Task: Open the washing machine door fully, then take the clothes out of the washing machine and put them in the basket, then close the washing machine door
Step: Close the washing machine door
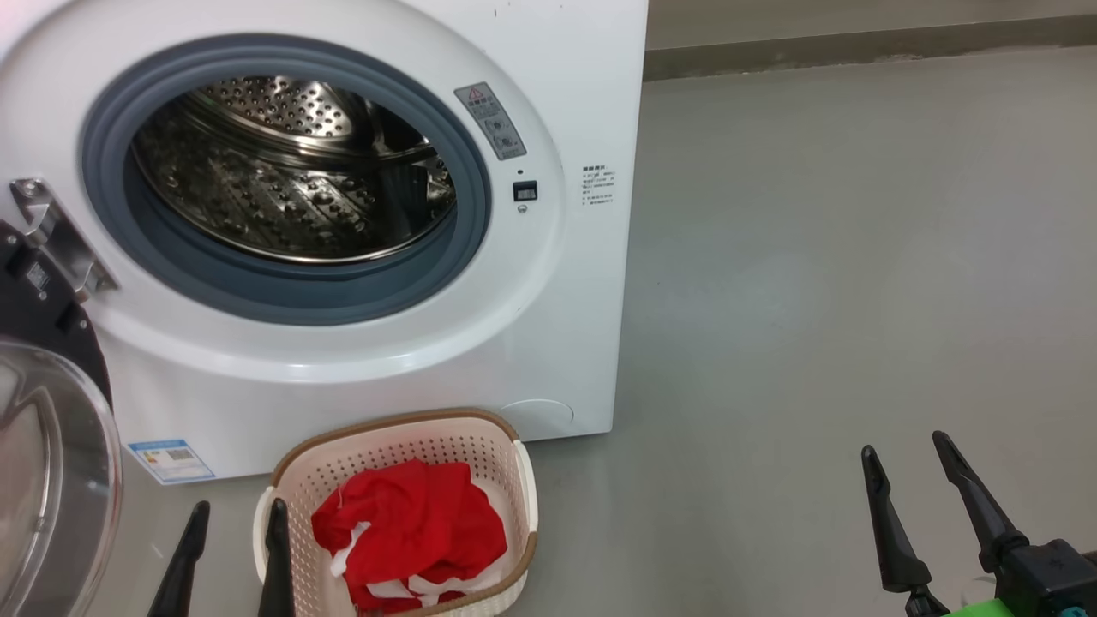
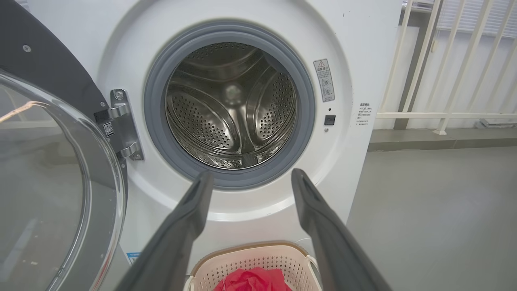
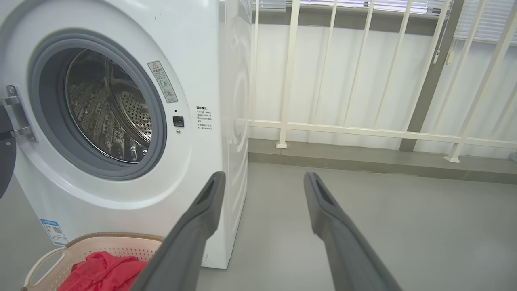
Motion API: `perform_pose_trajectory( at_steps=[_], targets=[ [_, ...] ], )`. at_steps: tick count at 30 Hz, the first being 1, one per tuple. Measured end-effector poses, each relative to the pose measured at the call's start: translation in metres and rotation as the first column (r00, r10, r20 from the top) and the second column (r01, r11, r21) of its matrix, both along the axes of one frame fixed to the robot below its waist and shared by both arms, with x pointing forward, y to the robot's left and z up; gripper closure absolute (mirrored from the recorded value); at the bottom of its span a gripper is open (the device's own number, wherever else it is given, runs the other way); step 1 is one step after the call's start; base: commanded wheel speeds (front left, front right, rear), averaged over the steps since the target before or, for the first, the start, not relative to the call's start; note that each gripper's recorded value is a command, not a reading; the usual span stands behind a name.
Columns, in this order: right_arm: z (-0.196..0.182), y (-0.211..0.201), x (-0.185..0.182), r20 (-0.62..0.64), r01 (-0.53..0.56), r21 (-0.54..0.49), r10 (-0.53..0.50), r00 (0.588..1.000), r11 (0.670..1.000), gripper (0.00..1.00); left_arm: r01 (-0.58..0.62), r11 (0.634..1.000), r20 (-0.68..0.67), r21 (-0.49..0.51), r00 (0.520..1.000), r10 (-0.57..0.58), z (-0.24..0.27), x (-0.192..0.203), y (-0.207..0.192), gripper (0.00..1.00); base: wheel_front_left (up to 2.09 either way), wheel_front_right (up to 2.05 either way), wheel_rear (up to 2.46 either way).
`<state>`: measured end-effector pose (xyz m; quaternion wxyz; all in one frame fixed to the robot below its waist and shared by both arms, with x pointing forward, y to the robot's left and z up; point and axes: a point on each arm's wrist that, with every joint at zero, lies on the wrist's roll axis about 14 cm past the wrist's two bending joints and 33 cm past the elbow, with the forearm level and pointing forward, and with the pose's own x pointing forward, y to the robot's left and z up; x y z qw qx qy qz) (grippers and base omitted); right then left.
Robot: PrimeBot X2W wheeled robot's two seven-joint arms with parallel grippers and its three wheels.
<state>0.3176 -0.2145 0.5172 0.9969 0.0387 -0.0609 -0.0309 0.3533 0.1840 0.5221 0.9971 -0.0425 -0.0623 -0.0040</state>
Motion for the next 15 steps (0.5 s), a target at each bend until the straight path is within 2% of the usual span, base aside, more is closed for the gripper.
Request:
perform_pose_trajectory(
  at_steps=[7,15],
  targets=[
    [0.0001,0.0013,0.0004,0.001,-0.004,0.002,0.004,1.0,1.0,0.0,0.003,1.0,0.003,0.01,1.0,-0.003,0.0007,-0.0005,-0.0001,0.0,-1.05,1.05,0.0],
    [0.0,0.0026,0.0015,0.0,-0.009,0.002,0.009,1.0,1.0,0.0,-0.001,1.0,0.002,0.014,1.0,0.001,0.0005,-0.0014,0.001,0.0,-0.15,0.15,0.0]
  ],
)
